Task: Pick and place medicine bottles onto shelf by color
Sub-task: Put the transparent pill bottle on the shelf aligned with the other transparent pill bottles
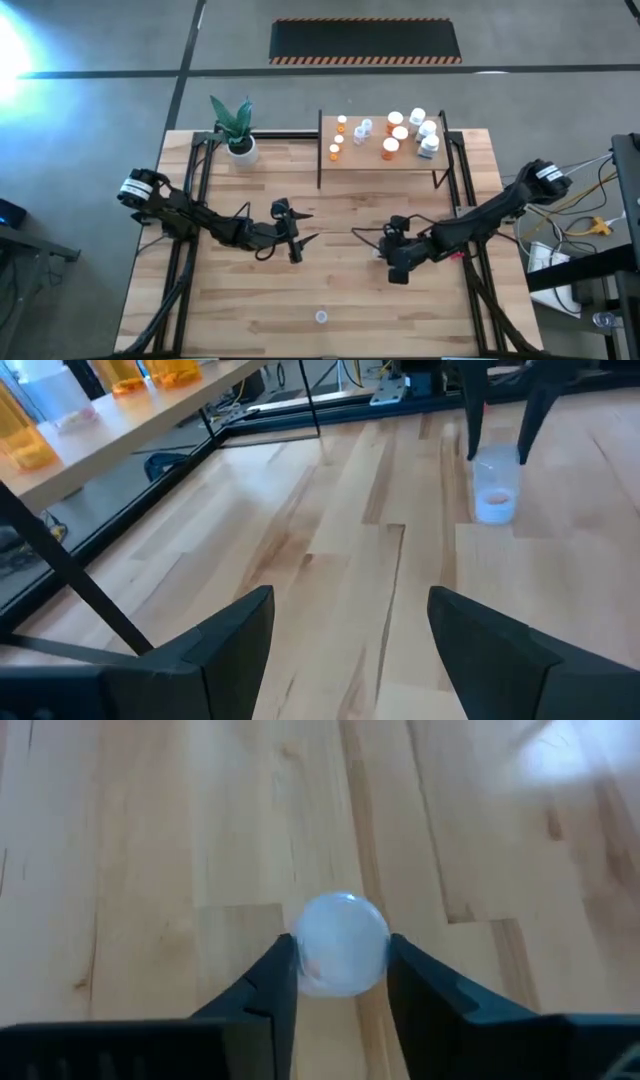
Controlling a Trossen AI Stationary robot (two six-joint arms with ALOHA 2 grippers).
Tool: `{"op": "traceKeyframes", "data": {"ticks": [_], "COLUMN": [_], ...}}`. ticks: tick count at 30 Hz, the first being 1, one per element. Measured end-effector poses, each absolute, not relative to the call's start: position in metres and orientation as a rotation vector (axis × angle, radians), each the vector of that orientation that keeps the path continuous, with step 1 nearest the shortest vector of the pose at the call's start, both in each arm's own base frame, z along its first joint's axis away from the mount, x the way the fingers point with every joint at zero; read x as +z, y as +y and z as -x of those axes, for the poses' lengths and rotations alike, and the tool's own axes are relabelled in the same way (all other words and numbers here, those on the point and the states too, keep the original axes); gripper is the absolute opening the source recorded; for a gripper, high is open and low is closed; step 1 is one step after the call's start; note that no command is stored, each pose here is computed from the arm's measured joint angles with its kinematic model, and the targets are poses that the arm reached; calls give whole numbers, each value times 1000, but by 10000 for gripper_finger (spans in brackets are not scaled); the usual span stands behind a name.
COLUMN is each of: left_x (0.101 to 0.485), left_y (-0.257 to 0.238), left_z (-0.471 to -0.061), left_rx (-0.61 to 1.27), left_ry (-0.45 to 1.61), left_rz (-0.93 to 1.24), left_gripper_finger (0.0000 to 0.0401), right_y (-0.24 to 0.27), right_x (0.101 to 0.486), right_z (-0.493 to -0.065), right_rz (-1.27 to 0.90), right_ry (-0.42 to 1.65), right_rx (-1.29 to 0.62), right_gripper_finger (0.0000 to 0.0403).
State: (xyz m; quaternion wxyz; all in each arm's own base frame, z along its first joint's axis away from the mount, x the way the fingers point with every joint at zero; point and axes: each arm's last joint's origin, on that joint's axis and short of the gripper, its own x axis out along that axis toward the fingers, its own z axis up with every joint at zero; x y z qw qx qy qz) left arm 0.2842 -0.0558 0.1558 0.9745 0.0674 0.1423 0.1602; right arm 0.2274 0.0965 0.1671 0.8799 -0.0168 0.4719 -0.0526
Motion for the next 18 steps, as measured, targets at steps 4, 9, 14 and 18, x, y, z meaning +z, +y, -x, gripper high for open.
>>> {"op": "traceKeyframes", "data": {"ticks": [4,9,14,18], "left_x": [156,158,157,176], "left_y": [-57,-59,-59,-56], "left_z": [-284,-286,-284,-265], "left_rx": [276,211,195,264], "left_ry": [299,316,387,491], "left_rz": [-205,-389,-497,-334], "left_gripper_finger": [248,248,248,248], "right_y": [92,86,85,84], "right_x": [172,164,155,151], "right_z": [-221,-209,-208,-214], "right_rz": [-30,-174,-256,-227], "right_ry": [945,807,638,614], "right_rx": [-137,-185,-140,-159], "right_gripper_finger": [71,37,17,27]}}
